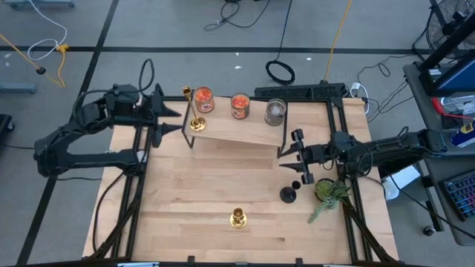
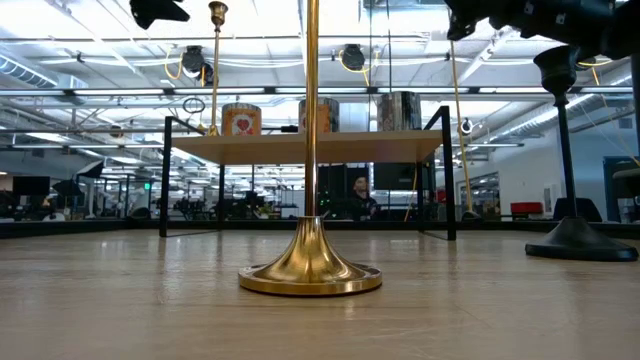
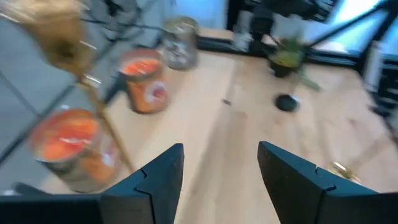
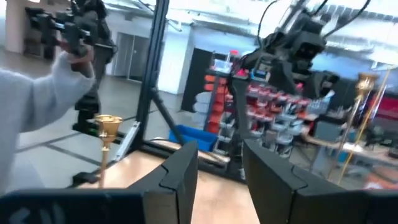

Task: Pick & Place candle stick holders
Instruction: Put the gold candle holder on the shelf

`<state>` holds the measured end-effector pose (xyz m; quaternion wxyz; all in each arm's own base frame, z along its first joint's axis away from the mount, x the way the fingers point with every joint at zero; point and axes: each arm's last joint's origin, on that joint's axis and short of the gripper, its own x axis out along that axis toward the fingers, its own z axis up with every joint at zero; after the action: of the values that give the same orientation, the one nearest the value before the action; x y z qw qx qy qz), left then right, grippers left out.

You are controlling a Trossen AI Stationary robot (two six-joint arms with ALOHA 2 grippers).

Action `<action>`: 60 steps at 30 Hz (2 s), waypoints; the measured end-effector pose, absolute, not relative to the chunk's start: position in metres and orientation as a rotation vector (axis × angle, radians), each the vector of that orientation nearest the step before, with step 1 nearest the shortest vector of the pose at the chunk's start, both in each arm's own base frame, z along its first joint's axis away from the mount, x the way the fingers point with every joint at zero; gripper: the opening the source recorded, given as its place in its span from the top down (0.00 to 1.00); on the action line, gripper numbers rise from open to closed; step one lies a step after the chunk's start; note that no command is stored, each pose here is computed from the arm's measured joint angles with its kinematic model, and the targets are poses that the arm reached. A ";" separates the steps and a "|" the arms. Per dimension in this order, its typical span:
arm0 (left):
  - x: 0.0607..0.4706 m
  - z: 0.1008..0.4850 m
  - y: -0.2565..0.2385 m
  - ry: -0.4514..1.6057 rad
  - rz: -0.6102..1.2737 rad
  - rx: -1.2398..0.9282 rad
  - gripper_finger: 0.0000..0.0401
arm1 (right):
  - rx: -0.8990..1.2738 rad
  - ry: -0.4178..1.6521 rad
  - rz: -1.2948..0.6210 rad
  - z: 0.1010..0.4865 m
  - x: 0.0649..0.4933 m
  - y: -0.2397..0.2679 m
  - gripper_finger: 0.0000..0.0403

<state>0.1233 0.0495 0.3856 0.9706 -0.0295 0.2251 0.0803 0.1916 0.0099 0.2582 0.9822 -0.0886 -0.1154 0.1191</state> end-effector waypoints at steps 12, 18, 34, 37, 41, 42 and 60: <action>0.142 0.359 0.016 0.586 -0.261 -0.068 0.47 | -0.085 -0.048 0.481 0.240 0.193 0.016 0.70; 0.163 0.339 0.007 0.620 -0.328 -0.041 0.47 | -0.075 0.046 0.518 0.230 0.192 0.017 0.70; 0.244 0.282 -0.032 0.533 -0.527 0.075 0.47 | -0.122 0.036 0.520 0.230 0.192 0.017 0.53; 0.263 0.273 -0.041 0.492 -0.555 0.092 0.47 | -0.122 0.036 0.519 0.230 0.192 0.017 0.53; 0.284 0.260 -0.053 0.438 -0.603 0.108 0.47 | -0.122 0.036 0.519 0.230 0.192 0.017 0.54; 0.288 0.257 -0.056 0.427 -0.626 0.104 0.47 | -0.122 0.036 0.519 0.230 0.192 0.017 0.54; 0.351 0.214 -0.085 0.291 -0.702 -0.104 0.47 | -0.150 0.025 0.518 0.230 0.193 0.017 0.54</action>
<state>0.3509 -0.0852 0.2143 0.9274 -0.0507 0.1418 -0.3424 0.1927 0.0168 0.2302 0.9638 -0.0741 0.0121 0.2559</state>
